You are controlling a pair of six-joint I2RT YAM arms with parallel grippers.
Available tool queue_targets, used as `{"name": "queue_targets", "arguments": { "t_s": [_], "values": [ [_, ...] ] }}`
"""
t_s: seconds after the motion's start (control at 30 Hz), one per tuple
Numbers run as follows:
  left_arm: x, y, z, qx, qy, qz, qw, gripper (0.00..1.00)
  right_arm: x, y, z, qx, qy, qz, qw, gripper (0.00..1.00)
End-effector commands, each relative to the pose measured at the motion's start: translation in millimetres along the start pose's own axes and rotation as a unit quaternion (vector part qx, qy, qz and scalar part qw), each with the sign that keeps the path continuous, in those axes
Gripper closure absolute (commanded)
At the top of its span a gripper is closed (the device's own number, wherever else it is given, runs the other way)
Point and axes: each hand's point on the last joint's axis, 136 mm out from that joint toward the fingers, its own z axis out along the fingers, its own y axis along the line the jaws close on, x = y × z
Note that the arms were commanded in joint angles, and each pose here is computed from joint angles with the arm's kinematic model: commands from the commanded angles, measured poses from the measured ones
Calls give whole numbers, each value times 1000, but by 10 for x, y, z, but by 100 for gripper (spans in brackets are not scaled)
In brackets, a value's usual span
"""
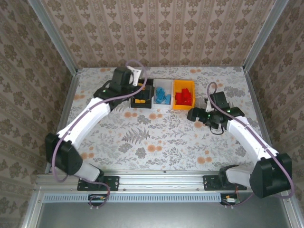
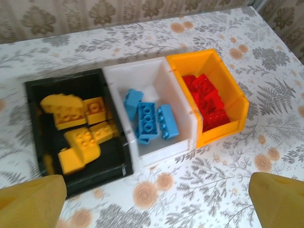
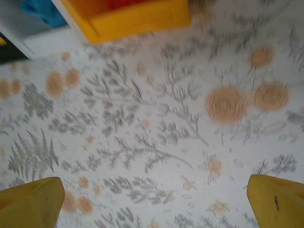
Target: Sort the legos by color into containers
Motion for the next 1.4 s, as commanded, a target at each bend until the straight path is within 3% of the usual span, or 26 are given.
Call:
{"name": "queue_targets", "arguments": {
  "t_s": [0.0, 0.1, 0.2, 0.3, 0.37, 0.53, 0.8, 0.97, 1.3, 1.37],
  "values": [
    [-10, 174, -239, -14, -55, 10, 998, 0, -503, 66, -335, 11, -135, -66, 989, 0],
    [109, 331, -447, -31, -88, 7, 996, 0, -766, 22, -521, 30, -246, -109, 963, 0],
    [288, 693, -556, -95, -103, -18, 990, 0, -891, -74, -620, 52, -343, -147, 926, 0],
    [498, 943, -588, -144, -118, -18, 982, 0, -947, -148, -632, 66, -410, -192, 889, 0],
    [617, 1125, -631, -182, -124, -29, 975, 0, -987, -260, -550, 83, -405, -200, 888, 0],
    [890, 1548, -719, -258, -123, -58, 956, 0, -1072, -671, -189, 111, -338, -181, 917, 0],
    [1263, 2087, -758, -355, -97, -64, 928, 0, -1102, -885, 312, 99, -322, -160, 928, 0],
    [1374, 2365, -799, -371, -111, -94, 917, 0, -1037, -920, 585, 78, -330, -168, 926, 0],
    [1497, 2602, -799, -381, -180, -62, 905, 0, -951, -921, 636, 78, -349, -181, 916, 0],
    [1480, 2584, -745, -372, -181, -39, 910, 0, -943, -919, 637, 78, -348, -181, 916, 0]
  ]
}}
